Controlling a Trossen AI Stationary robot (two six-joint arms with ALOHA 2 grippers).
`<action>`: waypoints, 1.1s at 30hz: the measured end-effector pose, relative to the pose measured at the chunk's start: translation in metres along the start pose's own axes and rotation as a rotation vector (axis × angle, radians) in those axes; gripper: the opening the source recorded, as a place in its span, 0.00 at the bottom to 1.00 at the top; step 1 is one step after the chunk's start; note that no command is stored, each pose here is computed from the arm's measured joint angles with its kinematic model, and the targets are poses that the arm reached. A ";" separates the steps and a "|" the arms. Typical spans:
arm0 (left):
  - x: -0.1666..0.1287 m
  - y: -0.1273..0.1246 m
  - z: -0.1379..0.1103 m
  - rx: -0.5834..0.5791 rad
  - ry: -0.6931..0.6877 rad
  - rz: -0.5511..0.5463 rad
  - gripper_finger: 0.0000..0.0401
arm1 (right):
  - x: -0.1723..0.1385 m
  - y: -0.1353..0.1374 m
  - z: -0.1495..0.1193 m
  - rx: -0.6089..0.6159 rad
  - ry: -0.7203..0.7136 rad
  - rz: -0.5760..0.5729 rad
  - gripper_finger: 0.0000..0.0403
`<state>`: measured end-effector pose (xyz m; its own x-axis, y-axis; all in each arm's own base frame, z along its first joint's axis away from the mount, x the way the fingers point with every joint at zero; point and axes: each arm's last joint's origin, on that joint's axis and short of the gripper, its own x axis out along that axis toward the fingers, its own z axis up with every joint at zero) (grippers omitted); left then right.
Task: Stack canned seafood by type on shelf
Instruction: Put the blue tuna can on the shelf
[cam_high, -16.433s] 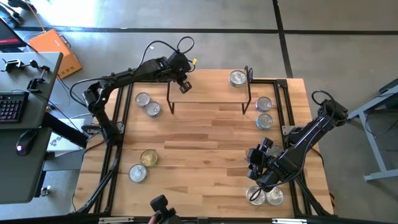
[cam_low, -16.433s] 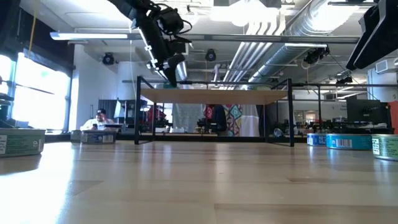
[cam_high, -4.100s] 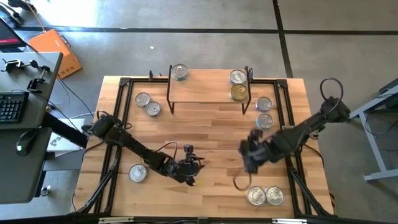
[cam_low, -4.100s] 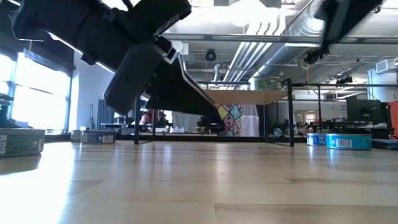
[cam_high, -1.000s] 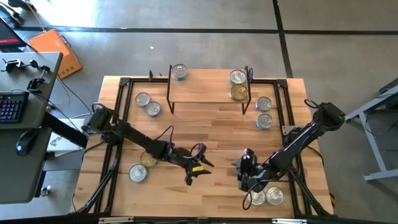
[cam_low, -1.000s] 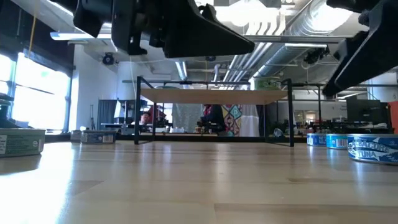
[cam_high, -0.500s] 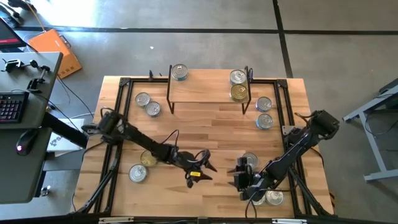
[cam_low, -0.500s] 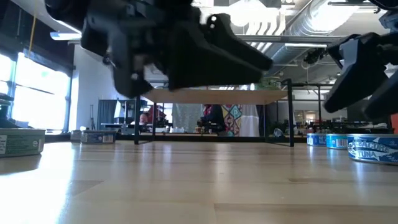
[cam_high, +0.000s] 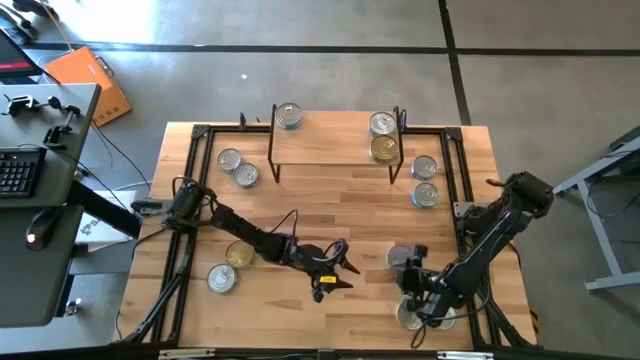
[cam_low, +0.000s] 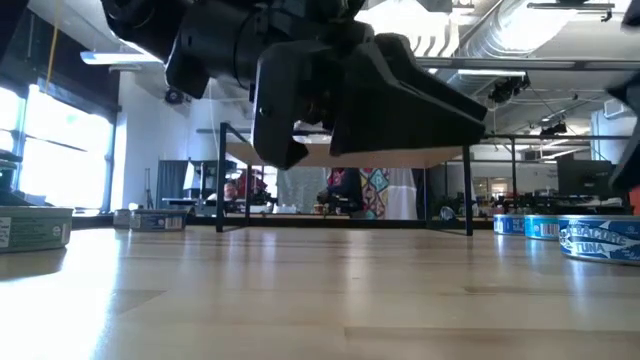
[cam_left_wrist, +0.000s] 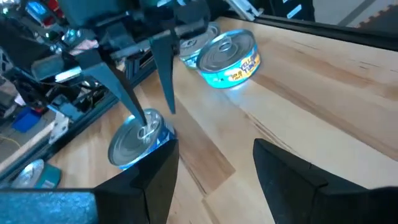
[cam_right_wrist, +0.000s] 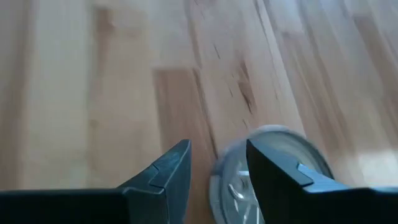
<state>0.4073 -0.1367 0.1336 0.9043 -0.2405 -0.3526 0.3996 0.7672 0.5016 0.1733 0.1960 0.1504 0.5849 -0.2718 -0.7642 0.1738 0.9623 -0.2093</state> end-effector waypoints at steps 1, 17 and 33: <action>0.000 0.000 0.000 -0.008 0.001 0.001 0.50 | 0.003 -0.001 -0.004 0.010 0.002 -0.005 0.36; 0.000 0.007 -0.005 0.309 0.016 0.015 0.49 | 0.045 -0.008 -0.007 0.014 -0.075 -0.040 0.07; 0.000 -0.004 -0.011 0.335 0.087 -0.066 0.49 | 0.050 0.007 0.025 0.069 -0.253 0.153 0.00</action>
<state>0.4040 -0.1332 0.1233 0.8646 -0.2204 -0.4515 0.4967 0.5107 0.7017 0.2230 0.1885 0.1261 0.7860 -0.1262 -0.6052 0.1171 0.9916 -0.0548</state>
